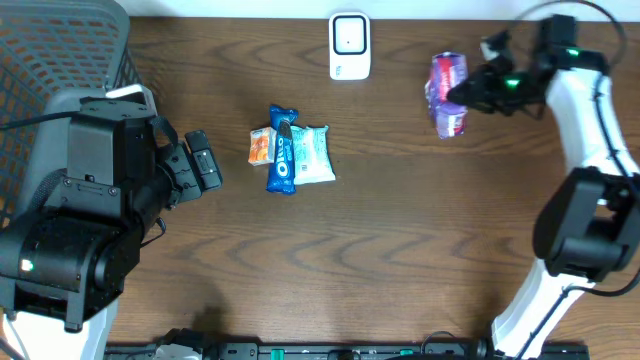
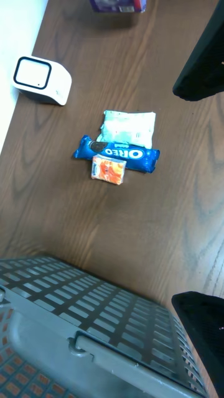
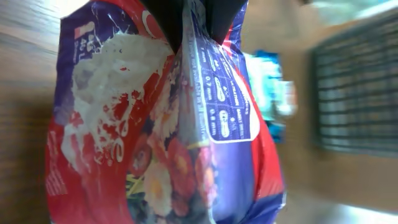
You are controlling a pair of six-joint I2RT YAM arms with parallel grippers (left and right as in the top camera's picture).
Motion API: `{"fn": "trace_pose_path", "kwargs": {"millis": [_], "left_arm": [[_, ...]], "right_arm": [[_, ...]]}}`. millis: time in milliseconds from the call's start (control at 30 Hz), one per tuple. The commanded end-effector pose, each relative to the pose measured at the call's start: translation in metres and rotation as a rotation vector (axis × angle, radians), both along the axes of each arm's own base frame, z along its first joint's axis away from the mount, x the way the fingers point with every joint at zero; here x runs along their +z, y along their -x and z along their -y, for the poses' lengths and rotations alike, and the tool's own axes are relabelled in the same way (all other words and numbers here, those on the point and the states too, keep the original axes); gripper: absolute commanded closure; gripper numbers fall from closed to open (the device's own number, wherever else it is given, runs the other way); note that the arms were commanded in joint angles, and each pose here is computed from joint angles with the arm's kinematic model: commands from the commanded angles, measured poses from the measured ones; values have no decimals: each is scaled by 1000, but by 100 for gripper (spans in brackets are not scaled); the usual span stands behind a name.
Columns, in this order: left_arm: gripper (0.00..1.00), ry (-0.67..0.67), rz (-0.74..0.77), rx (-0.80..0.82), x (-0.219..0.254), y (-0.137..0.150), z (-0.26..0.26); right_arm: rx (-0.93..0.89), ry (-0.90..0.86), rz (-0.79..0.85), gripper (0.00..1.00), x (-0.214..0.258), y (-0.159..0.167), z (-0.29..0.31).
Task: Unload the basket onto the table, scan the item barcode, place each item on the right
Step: 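Lower the purple pack to the table right side and release it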
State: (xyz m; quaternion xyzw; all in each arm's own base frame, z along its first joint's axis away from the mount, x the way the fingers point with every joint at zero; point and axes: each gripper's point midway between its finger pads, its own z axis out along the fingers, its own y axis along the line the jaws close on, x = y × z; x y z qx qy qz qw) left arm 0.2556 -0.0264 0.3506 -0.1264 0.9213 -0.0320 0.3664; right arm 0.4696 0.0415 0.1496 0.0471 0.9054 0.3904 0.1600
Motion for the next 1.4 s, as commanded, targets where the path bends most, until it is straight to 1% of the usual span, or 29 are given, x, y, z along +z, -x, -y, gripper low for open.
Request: {"fn": "trace_pose_path", "kwargs": {"millis": [0,33,67,167,233,333,367,433,500,600,700,767,867,900,933,967,1000,1033,1067,1100,1167,1233,1267,1300,1367], "left_arm": [[2,-18,-1,4,0,0,-4],[2,-18,-1,4,0,0,-4],[2,-18,-1,4,0,0,-4],[2,-18,-1,4,0,0,-4],[2,-18,-1,4,0,0,-4],[2,-18,-1,4,0,0,-4],[2,-18,-1,4,0,0,-4],[2,-18,-1,4,0,0,-4],[2,-18,-1,4,0,0,-4],[2,-18,-1,4,0,0,-4],[2,-18,-1,4,0,0,-4],[2,-18,-1,4,0,0,-4],[2,-18,-1,4,0,0,-4],[2,-18,-1,4,0,0,-4],[2,-18,-1,4,0,0,-4],[2,-18,-1,4,0,0,-4],[2,-18,-1,4,0,0,-4],[2,-18,-1,4,0,0,-4],[2,-18,-1,4,0,0,-4],[2,-18,-1,4,0,0,-4],[2,-18,-1,4,0,0,-4],[2,-18,-1,4,0,0,-4],[2,-18,-1,4,0,0,-4],[2,-18,-1,4,0,0,-4],[2,-18,-1,4,0,0,-4]], "right_arm": [[53,-365,25,99,19,11,-12],[42,-442,22,99,14,13,-6],[27,-473,13,99,6,14,0],[-41,-487,-52,99,-25,15,20],[-97,-421,-105,99,-50,16,37],[-215,-233,-209,98,-81,21,71],[-243,-160,-224,93,-85,22,85],[-281,-51,-244,85,-85,25,105],[-323,82,-256,77,-75,26,128],[-363,238,-260,60,-52,28,152],[-357,339,-263,48,-29,30,160],[-313,350,-264,44,-20,34,152],[-264,386,-338,36,-24,50,140],[-254,439,-384,32,-29,60,142],[-242,536,-462,27,-38,76,148],[-242,579,-505,27,-42,85,151],[-246,613,-547,27,-45,93,152],[-247,639,-599,30,-52,103,151],[-240,639,-622,35,-56,108,148],[-223,635,-650,41,-63,114,142],[-193,628,-687,48,-75,124,133],[-174,603,-687,66,-91,126,122],[-167,587,-675,78,-101,124,116],[-162,573,-662,81,-108,122,110],[-160,556,-634,83,-118,117,104]]}}
